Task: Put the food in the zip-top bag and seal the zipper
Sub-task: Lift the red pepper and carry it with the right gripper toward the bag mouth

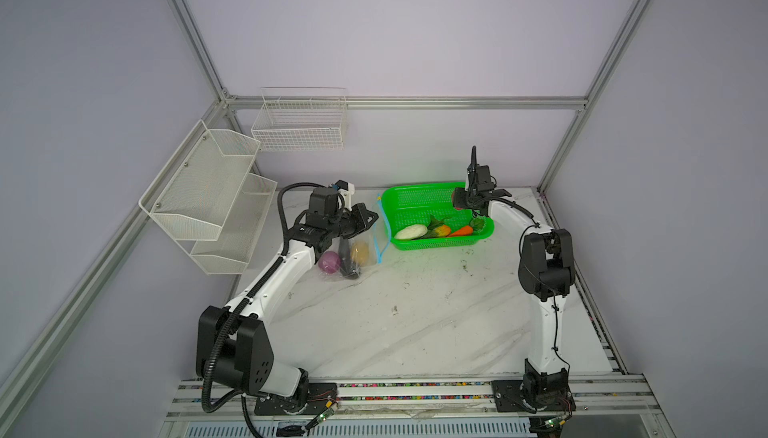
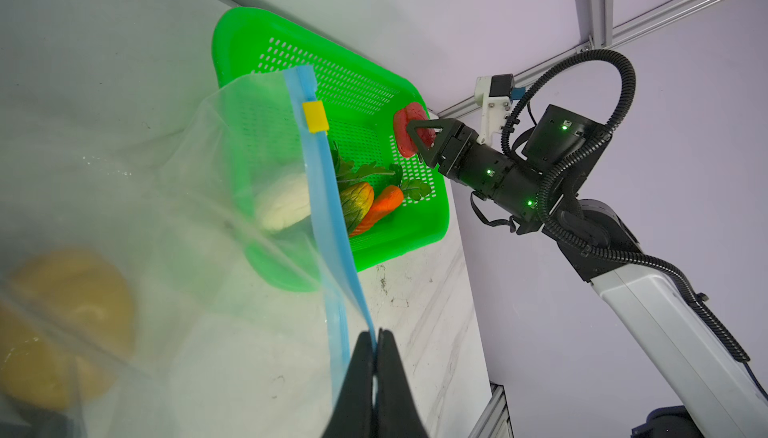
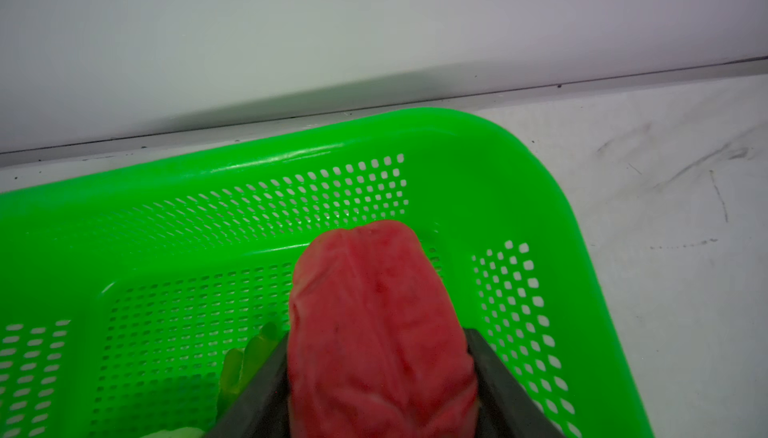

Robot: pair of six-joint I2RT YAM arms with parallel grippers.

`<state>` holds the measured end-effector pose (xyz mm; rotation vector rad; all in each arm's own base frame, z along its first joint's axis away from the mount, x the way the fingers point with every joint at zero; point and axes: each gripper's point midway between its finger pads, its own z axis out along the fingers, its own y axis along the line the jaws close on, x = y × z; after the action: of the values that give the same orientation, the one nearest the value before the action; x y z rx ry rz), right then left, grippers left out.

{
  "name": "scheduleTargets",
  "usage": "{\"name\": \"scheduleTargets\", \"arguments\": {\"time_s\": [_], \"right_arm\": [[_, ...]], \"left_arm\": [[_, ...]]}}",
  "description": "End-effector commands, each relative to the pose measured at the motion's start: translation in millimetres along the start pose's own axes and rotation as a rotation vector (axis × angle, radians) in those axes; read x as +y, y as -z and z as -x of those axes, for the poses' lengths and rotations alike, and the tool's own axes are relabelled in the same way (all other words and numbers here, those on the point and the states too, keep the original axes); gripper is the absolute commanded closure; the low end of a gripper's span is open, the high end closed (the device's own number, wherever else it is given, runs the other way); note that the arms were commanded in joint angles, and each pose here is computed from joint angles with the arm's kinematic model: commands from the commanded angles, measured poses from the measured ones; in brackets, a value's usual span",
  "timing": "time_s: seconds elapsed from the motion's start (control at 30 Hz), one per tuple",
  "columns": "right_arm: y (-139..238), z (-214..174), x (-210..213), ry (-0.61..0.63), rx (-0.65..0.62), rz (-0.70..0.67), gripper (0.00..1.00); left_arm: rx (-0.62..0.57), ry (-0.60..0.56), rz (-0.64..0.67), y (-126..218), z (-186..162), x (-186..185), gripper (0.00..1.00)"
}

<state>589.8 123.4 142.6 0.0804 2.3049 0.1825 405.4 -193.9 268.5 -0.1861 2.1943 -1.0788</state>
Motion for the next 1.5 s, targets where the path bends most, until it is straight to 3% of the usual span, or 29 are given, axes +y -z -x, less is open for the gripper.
{"name": "scheduleTargets", "arguments": {"time_s": [0.0, 0.2, 0.43, 0.57, 0.77, 1.03, 1.27, 1.47], "right_arm": [[33, 20, 16, -0.035, -0.051, 0.101, 0.44], [63, 13, 35, -0.084, -0.055, 0.229, 0.44], [70, -13, 55, -0.099, -0.005, 0.320, 0.45], [88, -20, 86, -0.166, 0.005, 0.537, 0.45], [92, -39, 102, -0.216, 0.031, 0.678, 0.45], [111, -39, 107, -0.274, -0.056, 0.650, 0.47], [143, -41, 110, -0.346, -0.215, 0.407, 0.47], [172, -52, 132, -0.407, -0.241, 0.488, 0.48]], "left_arm": [[-0.002, -0.010, -0.015, -4, -3, 3, 1.00], [-0.001, -0.011, -0.026, -5, -1, -1, 1.00], [0.003, -0.009, -0.027, -7, -1, -1, 1.00], [0.005, -0.009, -0.023, -7, -3, 1, 1.00], [0.005, -0.008, -0.014, -7, -6, 4, 1.00], [0.003, -0.009, -0.015, -8, -4, 5, 1.00], [-0.009, -0.016, -0.020, -7, -1, 2, 1.00], [-0.001, -0.006, -0.026, -10, -3, 2, 1.00]]}}
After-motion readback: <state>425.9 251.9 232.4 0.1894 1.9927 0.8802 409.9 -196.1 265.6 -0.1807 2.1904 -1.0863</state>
